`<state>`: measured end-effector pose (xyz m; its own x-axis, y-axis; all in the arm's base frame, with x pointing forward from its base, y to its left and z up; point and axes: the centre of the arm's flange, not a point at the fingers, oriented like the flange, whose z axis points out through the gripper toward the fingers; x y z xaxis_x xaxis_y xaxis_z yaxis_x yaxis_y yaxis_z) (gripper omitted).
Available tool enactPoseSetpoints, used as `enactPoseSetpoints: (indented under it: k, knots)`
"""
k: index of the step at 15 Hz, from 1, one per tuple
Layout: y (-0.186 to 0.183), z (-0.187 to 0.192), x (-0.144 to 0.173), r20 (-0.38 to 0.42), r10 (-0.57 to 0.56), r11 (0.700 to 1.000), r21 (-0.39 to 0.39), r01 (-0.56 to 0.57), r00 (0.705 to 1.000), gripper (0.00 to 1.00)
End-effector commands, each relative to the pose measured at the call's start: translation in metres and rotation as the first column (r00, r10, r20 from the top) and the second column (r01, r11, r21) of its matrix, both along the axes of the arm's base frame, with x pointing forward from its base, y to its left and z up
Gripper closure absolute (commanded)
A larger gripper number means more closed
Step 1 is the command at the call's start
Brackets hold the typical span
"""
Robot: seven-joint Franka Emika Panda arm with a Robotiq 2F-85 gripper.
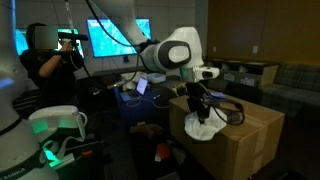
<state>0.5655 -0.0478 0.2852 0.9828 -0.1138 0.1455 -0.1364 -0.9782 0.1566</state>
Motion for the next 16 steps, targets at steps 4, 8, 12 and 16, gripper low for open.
enactPoseSetpoints:
  k: [4,8,12,16]
  knots:
    - [0.134,0.092,0.032,0.11,0.178,0.981,-0.094,-0.168,0.978,0.97]
    - [0.205,0.105,0.052,0.143,0.291,0.956,-0.078,-0.282,0.946,0.97]
    - [0.25,0.09,0.074,0.156,0.375,0.927,-0.049,-0.372,0.914,0.97]
    - [0.279,0.056,0.096,0.134,0.442,0.896,-0.029,-0.442,0.887,0.97]
